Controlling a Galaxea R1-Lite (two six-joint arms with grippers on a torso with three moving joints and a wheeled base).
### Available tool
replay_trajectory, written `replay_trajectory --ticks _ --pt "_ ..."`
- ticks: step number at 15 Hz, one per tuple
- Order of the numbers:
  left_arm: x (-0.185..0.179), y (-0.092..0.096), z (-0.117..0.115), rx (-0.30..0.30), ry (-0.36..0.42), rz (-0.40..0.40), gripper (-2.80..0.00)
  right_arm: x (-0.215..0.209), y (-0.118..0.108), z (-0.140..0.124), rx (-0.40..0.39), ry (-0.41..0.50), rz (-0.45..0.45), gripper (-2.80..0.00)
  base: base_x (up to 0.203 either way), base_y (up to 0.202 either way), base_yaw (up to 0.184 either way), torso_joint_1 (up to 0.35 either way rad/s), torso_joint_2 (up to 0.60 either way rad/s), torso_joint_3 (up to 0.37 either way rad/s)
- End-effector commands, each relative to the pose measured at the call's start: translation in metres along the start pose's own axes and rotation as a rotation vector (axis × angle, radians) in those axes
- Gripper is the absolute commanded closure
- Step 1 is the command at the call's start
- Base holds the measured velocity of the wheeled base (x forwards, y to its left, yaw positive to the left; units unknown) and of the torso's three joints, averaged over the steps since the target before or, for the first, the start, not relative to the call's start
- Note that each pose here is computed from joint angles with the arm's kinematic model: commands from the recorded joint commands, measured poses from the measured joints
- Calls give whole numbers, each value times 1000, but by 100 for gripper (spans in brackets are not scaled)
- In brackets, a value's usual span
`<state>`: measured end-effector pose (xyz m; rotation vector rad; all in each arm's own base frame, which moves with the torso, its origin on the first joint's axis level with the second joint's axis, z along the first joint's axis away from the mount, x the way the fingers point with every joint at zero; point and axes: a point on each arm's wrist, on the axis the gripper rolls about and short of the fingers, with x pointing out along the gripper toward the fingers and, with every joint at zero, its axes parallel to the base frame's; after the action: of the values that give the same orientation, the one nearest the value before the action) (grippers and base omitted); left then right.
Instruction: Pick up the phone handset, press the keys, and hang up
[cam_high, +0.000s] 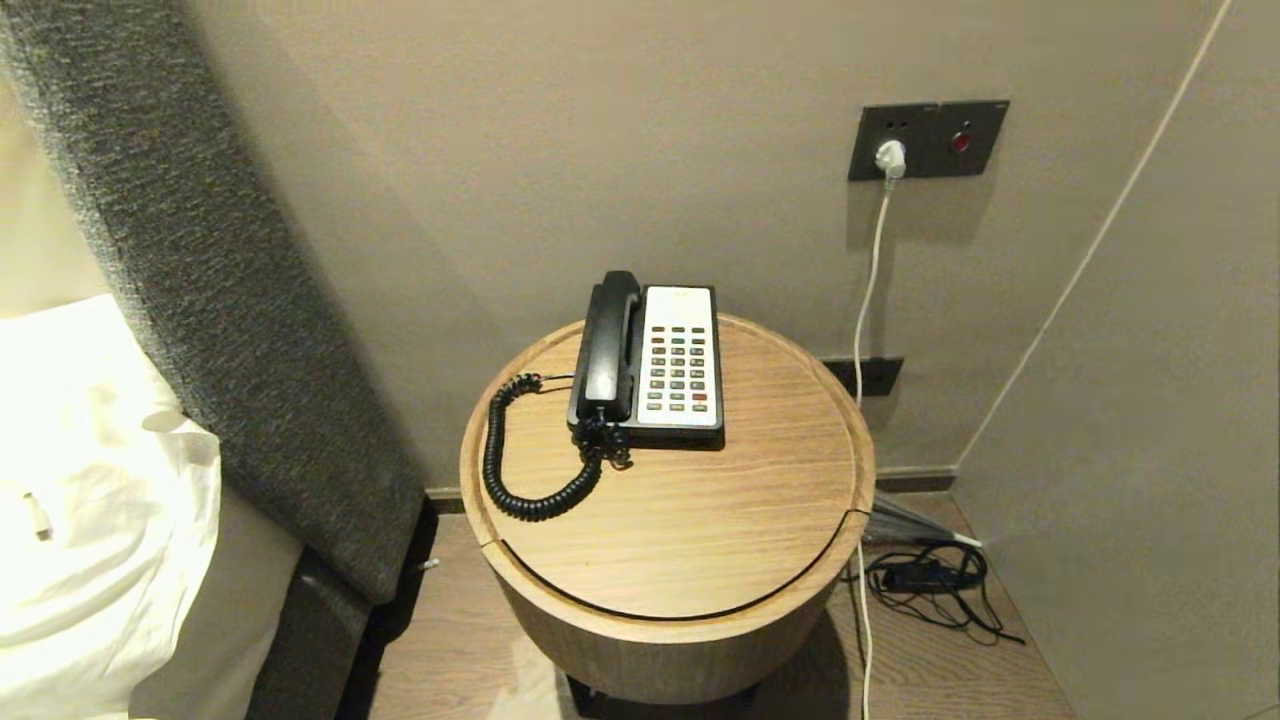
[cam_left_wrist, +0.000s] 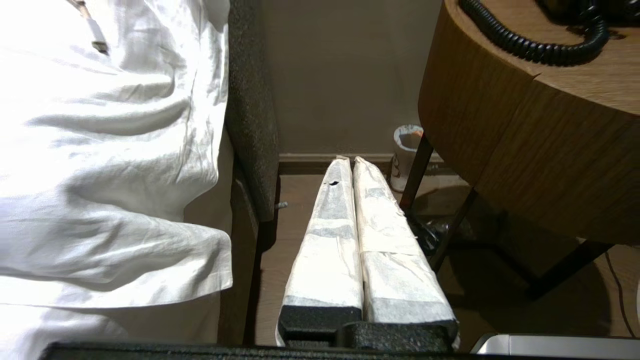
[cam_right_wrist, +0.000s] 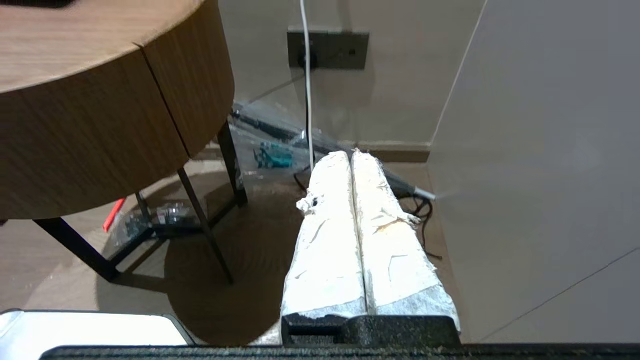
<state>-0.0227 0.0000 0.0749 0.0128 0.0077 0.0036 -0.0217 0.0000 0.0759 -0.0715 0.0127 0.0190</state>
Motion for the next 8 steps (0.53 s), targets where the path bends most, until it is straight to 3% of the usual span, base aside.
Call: replay_trajectory --ticks 1,8 --pt "0 0 0 -2 0 1 0 0 0 0 -1 2 2 0 0 0 0 3 4 205" --pt "0 0 0 4 0 -1 0 0 0 0 -1 2 2 0 0 0 0 1 1 177"
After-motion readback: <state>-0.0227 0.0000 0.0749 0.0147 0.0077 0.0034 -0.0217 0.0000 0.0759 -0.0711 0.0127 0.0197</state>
